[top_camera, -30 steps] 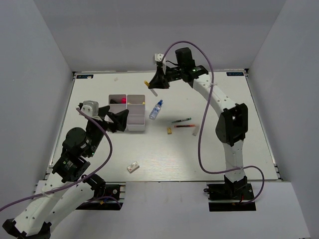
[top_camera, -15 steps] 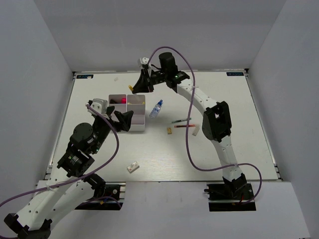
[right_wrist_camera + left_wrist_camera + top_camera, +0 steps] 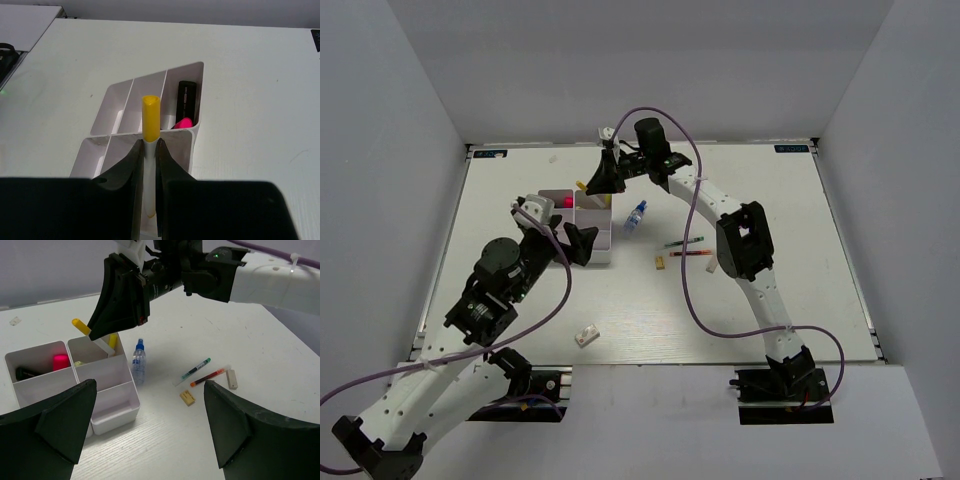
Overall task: Sort the stationery into containers
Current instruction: Place the stationery into the container, then grab a piece of stationery with the left arm
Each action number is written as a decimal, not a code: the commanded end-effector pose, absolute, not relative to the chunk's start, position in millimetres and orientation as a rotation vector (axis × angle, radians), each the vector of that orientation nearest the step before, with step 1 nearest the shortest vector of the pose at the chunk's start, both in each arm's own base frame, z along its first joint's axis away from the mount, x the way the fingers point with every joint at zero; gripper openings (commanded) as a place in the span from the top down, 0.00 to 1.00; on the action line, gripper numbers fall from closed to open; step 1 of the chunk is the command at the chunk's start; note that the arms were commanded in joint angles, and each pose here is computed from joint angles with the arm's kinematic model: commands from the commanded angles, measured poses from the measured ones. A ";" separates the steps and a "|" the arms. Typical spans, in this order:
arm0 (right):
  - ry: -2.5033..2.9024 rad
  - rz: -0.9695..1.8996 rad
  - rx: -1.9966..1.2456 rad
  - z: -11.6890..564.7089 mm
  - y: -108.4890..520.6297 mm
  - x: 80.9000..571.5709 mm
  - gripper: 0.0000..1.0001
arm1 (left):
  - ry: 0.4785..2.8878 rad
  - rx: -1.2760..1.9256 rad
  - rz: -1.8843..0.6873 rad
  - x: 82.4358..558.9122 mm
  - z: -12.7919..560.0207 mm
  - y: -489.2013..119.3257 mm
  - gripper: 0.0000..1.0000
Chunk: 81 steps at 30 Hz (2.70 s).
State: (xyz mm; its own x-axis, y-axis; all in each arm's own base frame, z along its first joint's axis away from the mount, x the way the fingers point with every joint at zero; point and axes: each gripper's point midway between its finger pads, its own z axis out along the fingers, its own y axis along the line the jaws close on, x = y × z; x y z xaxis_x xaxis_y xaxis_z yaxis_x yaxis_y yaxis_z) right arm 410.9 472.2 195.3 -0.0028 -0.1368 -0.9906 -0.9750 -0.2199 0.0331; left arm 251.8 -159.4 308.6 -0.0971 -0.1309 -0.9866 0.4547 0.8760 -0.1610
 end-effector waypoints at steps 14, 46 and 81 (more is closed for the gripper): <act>1.134 1.195 -1.529 242.8 448.0 398.0 0.09 | 1.700 0.303 -0.554 259.0 283.8 -179.9 0.00; 1.747 0.835 -0.901 237.4 211.3 323.6 0.48 | 2.894 0.467 -0.129 168.5 73.9 -178.5 0.06; 1.656 0.967 -0.872 252.2 185.3 295.7 0.48 | 2.971 0.658 0.267 143.4 13.6 -184.0 0.88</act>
State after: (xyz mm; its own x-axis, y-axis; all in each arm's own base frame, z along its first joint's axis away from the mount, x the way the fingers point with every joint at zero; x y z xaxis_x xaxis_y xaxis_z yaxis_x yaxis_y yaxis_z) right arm 301.4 185.3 241.6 -0.3055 -0.1067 -0.9462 -0.8640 0.4488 0.2284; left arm 129.1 -165.7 13.8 -0.9092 0.4138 0.0468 0.4129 0.8812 0.2301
